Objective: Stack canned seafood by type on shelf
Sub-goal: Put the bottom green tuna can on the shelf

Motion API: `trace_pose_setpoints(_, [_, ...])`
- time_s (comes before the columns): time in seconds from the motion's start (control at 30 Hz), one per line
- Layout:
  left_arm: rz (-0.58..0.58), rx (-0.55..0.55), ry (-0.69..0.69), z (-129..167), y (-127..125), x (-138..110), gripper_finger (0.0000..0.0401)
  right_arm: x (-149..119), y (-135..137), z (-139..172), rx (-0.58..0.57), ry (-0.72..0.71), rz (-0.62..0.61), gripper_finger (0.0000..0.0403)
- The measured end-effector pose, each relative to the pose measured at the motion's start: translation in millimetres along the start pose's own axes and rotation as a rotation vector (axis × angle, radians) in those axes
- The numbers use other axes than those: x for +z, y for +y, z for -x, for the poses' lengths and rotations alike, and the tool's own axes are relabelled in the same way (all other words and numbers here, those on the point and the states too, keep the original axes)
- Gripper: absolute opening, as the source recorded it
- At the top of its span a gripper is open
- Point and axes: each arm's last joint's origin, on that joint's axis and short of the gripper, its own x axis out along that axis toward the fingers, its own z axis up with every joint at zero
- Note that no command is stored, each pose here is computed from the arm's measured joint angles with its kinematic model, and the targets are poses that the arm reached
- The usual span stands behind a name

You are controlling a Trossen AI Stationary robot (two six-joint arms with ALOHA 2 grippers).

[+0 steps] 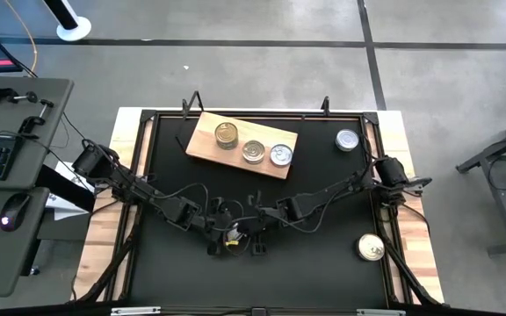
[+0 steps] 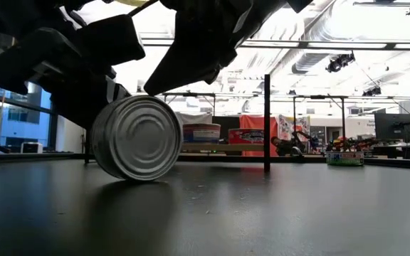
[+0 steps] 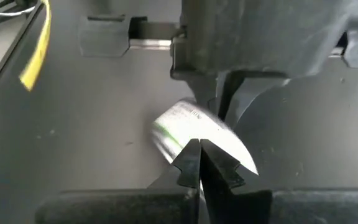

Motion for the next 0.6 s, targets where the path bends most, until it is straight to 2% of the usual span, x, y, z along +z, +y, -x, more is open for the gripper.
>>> trace_pose_setpoints(0.27, [-0.016, 0.019, 0.088, 2, 3, -8, 0.0, 2, -2, 2, 0.0, -0.003, 0.022, 0.0])
trace_pose_setpoints(0.37, [0.023, 0.036, 0.132, 10, 6, -10, 0.0, 6, -7, 10, 0.023, -0.007, 0.024, 0.0009])
trace_pose_setpoints(0.5, [0.076, 0.043, 0.136, 34, 8, -8, 0.0, 19, -21, 17, 0.073, 0.006, 0.01, 0.0048])
trace_pose_setpoints(0.6, [0.113, 0.051, 0.097, 57, 7, -6, 0.0, 33, -29, 24, 0.086, 0.008, 0.088, 0.0099])
